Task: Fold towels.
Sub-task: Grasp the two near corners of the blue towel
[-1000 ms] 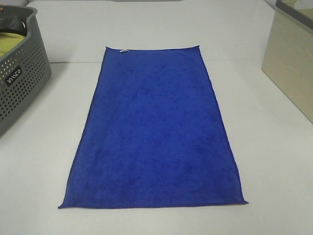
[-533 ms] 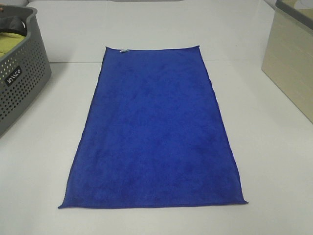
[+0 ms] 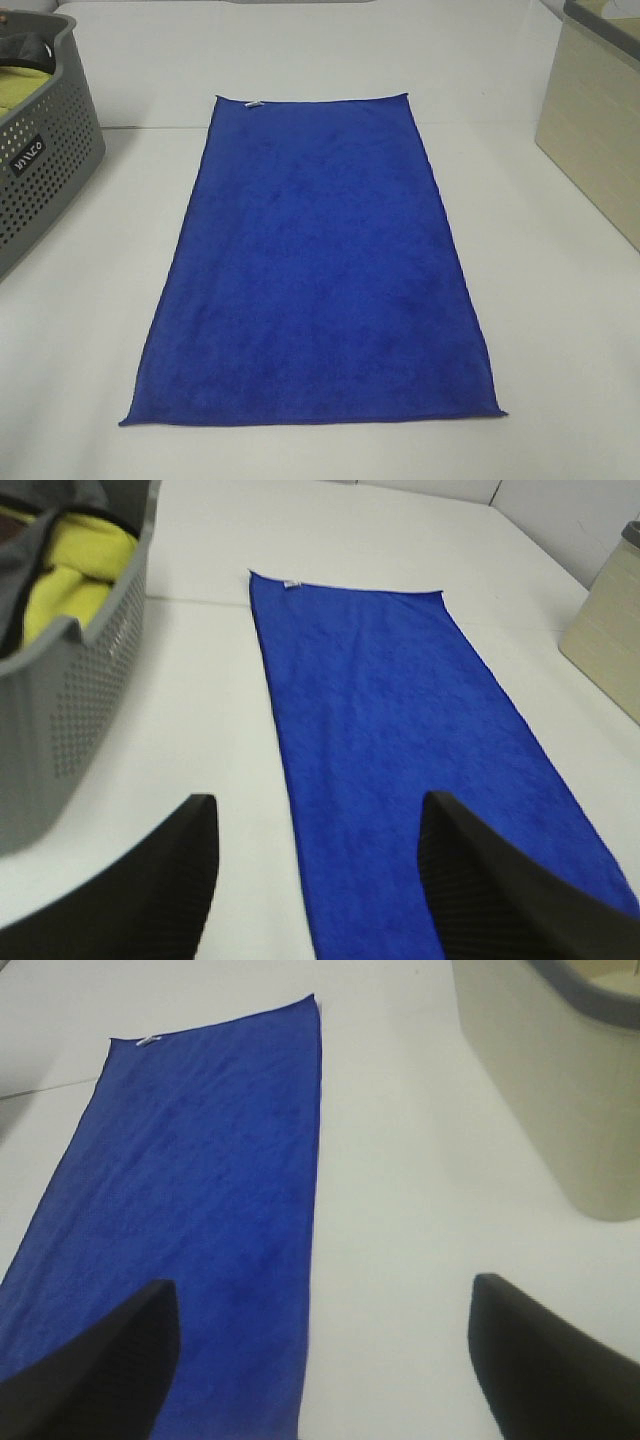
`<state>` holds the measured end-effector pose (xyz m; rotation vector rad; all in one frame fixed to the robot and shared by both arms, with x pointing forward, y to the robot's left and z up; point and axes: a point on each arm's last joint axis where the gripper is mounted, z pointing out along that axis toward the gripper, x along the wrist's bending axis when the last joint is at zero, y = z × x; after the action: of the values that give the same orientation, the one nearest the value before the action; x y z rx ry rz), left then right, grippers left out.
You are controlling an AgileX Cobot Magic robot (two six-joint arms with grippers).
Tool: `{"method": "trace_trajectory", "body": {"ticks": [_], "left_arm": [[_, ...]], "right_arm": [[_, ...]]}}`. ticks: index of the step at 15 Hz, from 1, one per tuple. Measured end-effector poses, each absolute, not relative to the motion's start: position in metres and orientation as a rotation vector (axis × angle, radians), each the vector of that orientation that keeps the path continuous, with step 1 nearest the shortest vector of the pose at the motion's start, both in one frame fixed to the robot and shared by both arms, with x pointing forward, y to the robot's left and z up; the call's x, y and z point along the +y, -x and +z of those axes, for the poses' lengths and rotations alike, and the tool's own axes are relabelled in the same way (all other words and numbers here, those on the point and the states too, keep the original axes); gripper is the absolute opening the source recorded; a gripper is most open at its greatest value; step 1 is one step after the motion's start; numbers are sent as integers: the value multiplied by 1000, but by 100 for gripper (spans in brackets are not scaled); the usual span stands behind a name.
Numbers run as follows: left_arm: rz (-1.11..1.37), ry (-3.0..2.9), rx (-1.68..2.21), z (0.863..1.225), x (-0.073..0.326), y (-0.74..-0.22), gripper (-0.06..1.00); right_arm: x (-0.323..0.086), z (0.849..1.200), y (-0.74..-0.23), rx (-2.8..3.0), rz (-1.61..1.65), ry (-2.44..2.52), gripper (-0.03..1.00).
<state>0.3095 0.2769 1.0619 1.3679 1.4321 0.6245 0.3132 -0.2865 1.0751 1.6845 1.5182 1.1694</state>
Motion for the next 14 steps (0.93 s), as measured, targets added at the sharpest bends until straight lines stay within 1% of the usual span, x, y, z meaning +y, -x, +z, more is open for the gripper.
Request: {"method": "trace_trajectory", "body": {"ticks": [3, 7, 11, 14], "left_arm": [[348, -1350, 1615, 1046, 269, -345, 57], [119, -1447, 1783, 1011, 264, -387, 57], [-114, -1530, 1901, 962, 258, -422, 57], [-289, -1543, 2012, 918, 254, -439, 57]], "right_arm": [[-284, 1058, -352, 1621, 1086, -1878, 76], [-284, 1037, -395, 1839, 885, -1964, 76], [-279, 1006, -436, 2010, 755, -2166, 76], [-276, 970, -456, 2111, 631, -2305, 76]]}}
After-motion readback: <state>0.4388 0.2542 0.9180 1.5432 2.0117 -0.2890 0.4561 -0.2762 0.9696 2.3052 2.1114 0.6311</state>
